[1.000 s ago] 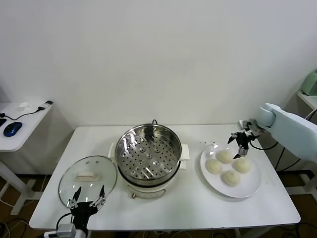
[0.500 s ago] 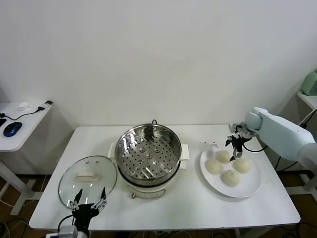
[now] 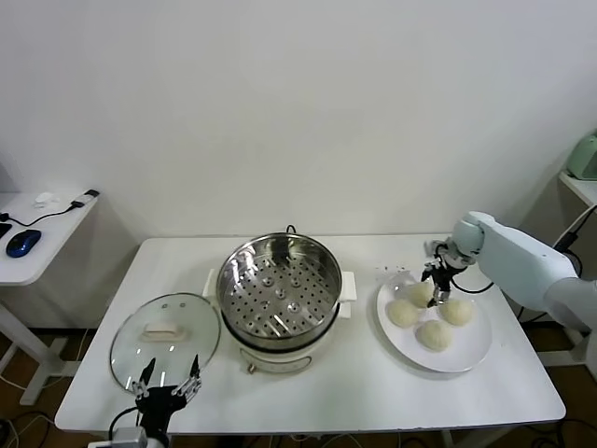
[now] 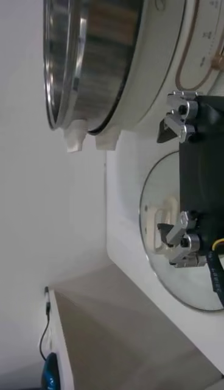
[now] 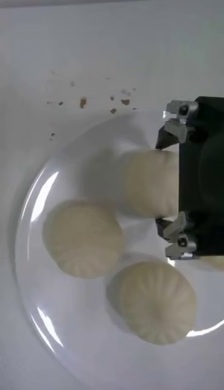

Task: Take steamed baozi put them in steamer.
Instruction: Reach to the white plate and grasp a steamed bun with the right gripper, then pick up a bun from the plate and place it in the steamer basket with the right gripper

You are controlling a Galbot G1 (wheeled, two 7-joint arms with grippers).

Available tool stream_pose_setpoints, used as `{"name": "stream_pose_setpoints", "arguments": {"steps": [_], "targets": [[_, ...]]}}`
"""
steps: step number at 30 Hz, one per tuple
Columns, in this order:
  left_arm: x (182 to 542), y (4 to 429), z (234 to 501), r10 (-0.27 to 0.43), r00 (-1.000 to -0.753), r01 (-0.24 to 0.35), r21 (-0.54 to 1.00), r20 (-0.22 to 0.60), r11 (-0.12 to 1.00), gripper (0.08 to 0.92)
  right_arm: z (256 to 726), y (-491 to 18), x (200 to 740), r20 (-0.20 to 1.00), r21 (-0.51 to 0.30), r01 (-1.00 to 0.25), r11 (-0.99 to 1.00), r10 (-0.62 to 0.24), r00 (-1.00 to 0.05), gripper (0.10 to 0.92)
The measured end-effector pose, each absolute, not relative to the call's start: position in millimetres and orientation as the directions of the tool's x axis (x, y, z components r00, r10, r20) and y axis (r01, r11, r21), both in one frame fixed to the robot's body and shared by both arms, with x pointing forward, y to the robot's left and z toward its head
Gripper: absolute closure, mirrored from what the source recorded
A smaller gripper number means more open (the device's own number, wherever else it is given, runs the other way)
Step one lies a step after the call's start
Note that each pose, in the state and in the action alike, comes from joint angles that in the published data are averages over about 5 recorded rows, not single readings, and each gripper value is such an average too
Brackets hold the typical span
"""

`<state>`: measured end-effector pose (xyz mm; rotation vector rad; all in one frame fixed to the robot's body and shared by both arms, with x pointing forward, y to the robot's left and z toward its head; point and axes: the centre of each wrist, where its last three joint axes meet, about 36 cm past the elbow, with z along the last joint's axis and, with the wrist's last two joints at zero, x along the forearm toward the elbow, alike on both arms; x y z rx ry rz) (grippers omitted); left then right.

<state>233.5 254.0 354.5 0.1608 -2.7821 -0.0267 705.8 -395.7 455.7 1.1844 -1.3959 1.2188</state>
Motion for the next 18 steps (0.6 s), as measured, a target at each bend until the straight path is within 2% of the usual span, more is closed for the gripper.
{"name": "stream_pose_setpoints", "arguments": {"steps": [4,8,13,18], "targets": [[231.9,253.4,355.1,-0.117,-0.932,-0.108,0.045,0.343,0.993,0.177,469.8,-395.4,706.9,0.985,-0.132,-0.99,0.044,-0.107,-0.136,0.343],[230.9,251.9,356.6,-0.115,-0.934,-0.106,0.046,0.339,0.993,0.177,506.5,-389.3,713.2,0.979,-0.156,-0.988,0.005,-0.129,-0.156,0.343],[231.7,248.7,359.3,-0.107,-0.938,-0.097,0.046,0.331,0.994,0.177,589.5,-359.0,727.5,0.963,-0.222,-0.969,-0.11,-0.18,-0.2,0.344],[232.4,245.1,360.3,-0.097,-0.94,-0.087,0.046,0.326,0.995,0.177,682.9,-292.9,729.6,0.939,-0.3,-0.902,-0.312,-0.264,-0.221,0.344]]}}
